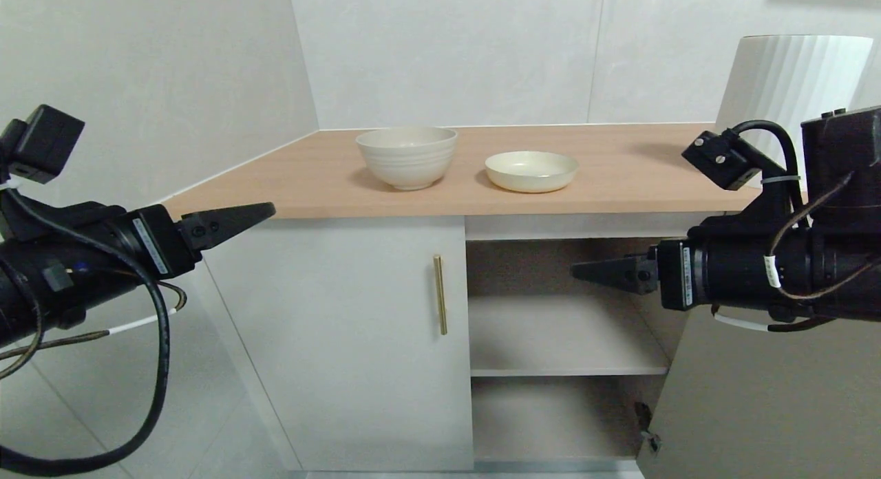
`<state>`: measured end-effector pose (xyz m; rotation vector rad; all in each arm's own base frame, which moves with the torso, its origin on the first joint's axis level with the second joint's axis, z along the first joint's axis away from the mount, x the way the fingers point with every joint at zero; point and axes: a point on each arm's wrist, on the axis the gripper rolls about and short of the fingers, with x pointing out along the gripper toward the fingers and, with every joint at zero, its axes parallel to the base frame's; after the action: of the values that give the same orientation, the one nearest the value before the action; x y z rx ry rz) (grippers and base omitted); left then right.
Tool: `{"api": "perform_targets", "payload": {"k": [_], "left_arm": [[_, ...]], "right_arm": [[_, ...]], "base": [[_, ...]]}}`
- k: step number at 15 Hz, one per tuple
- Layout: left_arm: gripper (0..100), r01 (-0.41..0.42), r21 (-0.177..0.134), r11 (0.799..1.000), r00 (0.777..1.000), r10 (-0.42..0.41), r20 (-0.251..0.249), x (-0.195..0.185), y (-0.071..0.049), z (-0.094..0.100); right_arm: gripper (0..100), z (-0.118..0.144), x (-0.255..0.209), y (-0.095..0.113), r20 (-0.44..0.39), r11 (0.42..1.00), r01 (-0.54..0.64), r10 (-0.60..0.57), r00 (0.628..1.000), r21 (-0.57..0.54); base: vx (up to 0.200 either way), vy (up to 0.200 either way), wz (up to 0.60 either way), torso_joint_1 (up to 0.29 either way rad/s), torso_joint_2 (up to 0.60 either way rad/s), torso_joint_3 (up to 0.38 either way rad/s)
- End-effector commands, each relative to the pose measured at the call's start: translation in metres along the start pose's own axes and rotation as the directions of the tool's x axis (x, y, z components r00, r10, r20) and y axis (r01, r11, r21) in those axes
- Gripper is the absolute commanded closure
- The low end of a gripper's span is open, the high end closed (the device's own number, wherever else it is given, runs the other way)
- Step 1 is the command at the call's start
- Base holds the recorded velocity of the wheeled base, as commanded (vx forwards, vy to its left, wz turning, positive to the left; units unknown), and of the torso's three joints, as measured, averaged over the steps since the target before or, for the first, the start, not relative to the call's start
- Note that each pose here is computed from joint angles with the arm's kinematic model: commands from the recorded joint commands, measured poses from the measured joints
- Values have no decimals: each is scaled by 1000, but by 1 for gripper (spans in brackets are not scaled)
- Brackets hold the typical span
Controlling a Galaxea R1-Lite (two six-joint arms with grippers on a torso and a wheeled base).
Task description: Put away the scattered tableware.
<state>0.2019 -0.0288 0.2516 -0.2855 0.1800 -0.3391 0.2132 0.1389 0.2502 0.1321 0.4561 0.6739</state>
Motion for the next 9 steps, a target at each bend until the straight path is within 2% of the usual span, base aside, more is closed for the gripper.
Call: {"api": "perform_targets", "payload": {"k": [1, 6, 9], "left_arm": [[0, 2, 1, 1000, 1000, -2, 5, -2, -1, 1], [0, 1, -2, 1000, 1000, -1, -10, 1, 0, -2], [0, 21, -4, 1000, 999, -21, -37, 5, -3, -7]], "right_arm": [[0, -1, -11, 2, 11, 1000, -22, 22, 1000, -4], [0, -5, -11, 1, 43, 999, -29, 31, 999, -26], [0, -7, -10, 0, 38, 999, -28, 29, 999, -43]], "base": [[0, 0, 0, 0, 0, 0], [0, 0, 0, 0, 0, 0], [0, 0, 0, 54, -238, -222]]}}
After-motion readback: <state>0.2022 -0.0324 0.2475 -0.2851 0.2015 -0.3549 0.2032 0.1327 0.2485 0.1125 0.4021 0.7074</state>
